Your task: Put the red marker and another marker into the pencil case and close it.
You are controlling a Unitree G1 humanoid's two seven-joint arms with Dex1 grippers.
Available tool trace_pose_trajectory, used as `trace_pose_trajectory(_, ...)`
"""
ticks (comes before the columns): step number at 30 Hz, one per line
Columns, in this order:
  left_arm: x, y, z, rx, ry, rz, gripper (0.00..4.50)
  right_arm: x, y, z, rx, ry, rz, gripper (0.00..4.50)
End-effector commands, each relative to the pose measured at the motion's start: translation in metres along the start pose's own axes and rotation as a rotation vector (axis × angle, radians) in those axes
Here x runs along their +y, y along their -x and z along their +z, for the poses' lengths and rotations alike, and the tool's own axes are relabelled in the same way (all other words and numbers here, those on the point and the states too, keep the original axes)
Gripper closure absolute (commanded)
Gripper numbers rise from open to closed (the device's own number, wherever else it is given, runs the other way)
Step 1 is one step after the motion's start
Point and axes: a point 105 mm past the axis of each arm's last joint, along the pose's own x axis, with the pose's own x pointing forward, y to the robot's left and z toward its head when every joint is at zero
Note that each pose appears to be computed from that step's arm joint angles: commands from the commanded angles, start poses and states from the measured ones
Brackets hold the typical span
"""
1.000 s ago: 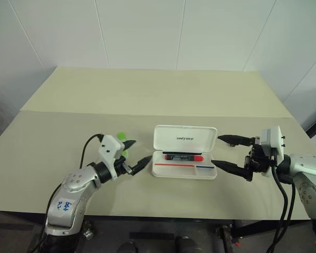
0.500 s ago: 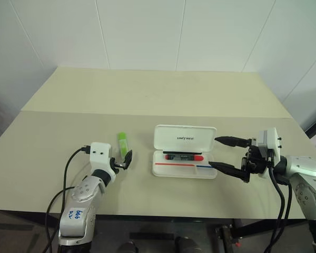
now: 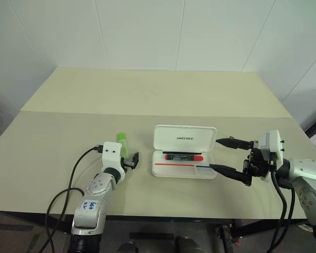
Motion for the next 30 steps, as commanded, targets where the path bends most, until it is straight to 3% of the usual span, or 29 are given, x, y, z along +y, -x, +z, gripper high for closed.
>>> trace_pose_trajectory(1,0.001,-0.003,0.004,-0.005,-0.011,0.02,0.04,-0.002,0.004,0.012,-0.024,0.042,-0.01,0.0)
trace_pose_trajectory(17,0.007,-0.014,-0.002,0.04,0.011,0.057,0.04,-0.004,-0.001,0.013,-0.055,0.067,-0.019,0.0)
trace_pose_trajectory(21,0.009,-0.015,-0.006,0.064,0.01,0.066,0.96,-0.006,-0.001,0.015,-0.06,0.075,-0.022,0.0)
trace_pose_trajectory(28,0.01,-0.015,-0.012,0.092,0.029,0.07,3.26,-0.007,-0.002,0.017,-0.066,0.084,-0.019,0.0)
trace_pose_trajectory(30,0.01,-0.015,-0.013,0.094,0.037,0.073,3.37,-0.008,-0.003,0.017,-0.067,0.085,-0.017,0.0)
